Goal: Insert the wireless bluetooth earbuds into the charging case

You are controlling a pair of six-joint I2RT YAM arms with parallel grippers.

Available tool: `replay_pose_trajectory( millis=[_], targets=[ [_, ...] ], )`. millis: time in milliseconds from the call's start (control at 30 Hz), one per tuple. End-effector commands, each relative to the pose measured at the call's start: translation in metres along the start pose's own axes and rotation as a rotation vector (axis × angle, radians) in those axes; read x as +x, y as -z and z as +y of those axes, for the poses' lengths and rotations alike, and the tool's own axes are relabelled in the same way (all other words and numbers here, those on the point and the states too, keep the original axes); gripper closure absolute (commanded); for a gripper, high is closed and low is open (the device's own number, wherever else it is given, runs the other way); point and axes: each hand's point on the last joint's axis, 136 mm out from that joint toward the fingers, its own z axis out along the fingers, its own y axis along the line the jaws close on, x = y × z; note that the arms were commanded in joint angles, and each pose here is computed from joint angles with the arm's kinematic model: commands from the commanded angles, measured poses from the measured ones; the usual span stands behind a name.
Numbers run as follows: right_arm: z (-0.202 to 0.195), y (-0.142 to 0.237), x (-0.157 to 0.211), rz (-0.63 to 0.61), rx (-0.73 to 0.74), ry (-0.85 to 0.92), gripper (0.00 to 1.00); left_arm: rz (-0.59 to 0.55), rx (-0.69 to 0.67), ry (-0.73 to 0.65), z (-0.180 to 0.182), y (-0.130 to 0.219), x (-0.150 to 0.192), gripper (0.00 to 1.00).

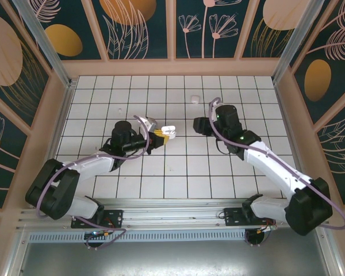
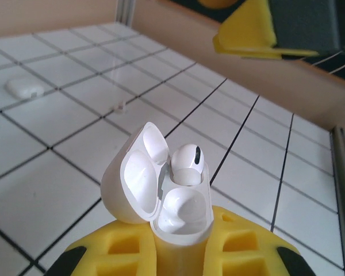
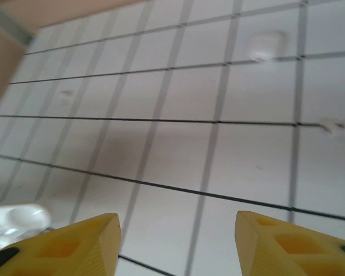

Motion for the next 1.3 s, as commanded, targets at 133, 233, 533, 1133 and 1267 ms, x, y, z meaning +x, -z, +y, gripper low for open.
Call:
replay_pose_trajectory(
  millis=[133, 233, 533, 1133, 1267],
  targets=[
    [-0.063, -0.043, -0.002, 0.14, 0.169, -0.034, 0.49, 0.063, -0.041, 0.008, 0.016, -0.01, 0.011, 1.0],
    [-0.072, -0.068, -0.001, 0.226, 0.213, 0.067, 0.53, 0.073, -0.045, 0.008, 0.018, -0.01, 0.013, 1.0],
    [-0.104, -0.116, 0.007, 0.412, 0.325, 0.3, 0.6, 0.1, -0.051, -0.003, 0.021, -0.012, 0.019, 1.0],
    [-0.132, -0.154, 0.001, 0.564, 0.279, 0.539, 0.57, 0.135, -0.041, 0.011, 0.028, -0.024, 0.024, 1.0],
    [-0.145, -0.157, 0.008, 0.611, 0.292, 0.531, 0.57, 0.145, -0.042, 0.013, 0.03, -0.027, 0.025, 1.0]
  ],
)
